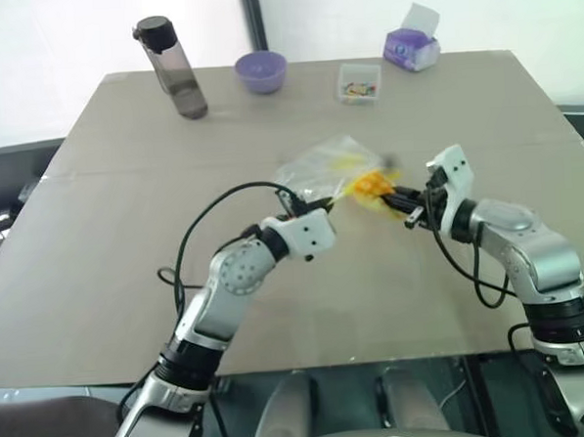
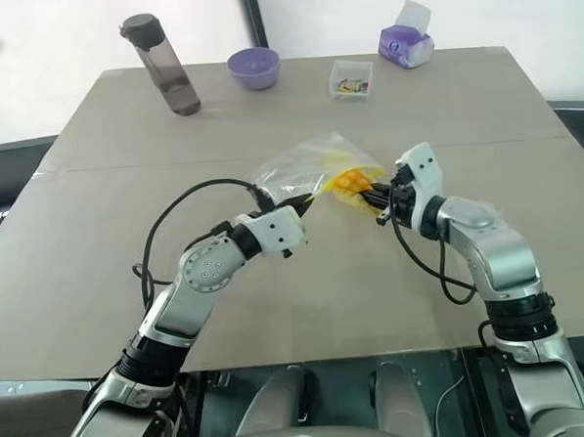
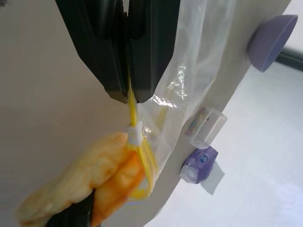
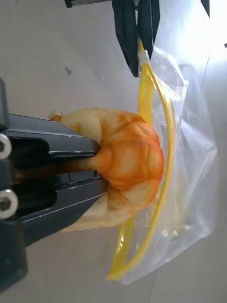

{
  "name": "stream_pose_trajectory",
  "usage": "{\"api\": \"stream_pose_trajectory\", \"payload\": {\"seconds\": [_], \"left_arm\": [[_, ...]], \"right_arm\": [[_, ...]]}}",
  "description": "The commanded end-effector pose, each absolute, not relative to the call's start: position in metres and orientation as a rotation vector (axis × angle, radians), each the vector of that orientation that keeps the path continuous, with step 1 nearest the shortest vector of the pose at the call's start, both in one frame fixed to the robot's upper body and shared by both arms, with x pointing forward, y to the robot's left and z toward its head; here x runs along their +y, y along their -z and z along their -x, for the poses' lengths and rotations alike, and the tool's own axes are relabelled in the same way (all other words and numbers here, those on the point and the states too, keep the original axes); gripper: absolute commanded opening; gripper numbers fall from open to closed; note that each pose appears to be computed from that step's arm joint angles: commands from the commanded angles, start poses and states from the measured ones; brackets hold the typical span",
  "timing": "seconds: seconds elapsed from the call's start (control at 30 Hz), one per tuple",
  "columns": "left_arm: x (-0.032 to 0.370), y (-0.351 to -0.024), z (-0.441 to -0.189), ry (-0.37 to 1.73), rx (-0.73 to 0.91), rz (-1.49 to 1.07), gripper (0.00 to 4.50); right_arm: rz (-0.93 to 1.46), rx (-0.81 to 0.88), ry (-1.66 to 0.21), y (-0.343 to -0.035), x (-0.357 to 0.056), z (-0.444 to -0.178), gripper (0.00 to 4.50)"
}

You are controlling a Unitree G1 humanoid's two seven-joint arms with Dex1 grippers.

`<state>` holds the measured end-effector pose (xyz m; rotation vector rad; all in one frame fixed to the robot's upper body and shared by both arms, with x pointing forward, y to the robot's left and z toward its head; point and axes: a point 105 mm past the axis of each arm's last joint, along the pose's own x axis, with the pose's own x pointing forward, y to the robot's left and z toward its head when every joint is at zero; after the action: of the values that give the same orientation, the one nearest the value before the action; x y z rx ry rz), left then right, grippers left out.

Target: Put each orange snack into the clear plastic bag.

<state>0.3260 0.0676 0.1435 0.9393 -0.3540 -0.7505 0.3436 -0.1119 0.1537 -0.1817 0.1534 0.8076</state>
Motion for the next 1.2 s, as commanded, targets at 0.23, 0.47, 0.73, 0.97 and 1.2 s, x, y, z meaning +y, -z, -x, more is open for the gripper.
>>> {"api": "stream_pose_trajectory", "payload": {"seconds": [0.23,0.47,0.73,0.97,1.2], "left_arm": [[0.08,-0.154,-0.33,0.741,-0.395,-1.012,0.0],[0.073,-0.152,-0.323,0.806,-0.421,-0.994,0.0],[0.058,-0.156,-0.313,0.872,-0.479,-0.944,0.0],[0.056,-0.149,-0.311,0.893,-0.461,-0.936,0.0],[0.052,-0.146,-0.309,0.911,-0.453,-0.91,0.0]], "right_arm": [[0.169,0.127,-0.918,-0.174,-0.12,-0.333,0.02],[0.169,0.158,-0.857,-0.164,-0.119,-0.344,0.02],[0.174,0.168,-0.811,-0.158,-0.117,-0.352,0.02],[0.26,0.179,-0.746,-0.151,-0.12,-0.362,0.02],[0.129,0.14,-0.779,-0.164,-0.099,-0.359,0.02]]}}
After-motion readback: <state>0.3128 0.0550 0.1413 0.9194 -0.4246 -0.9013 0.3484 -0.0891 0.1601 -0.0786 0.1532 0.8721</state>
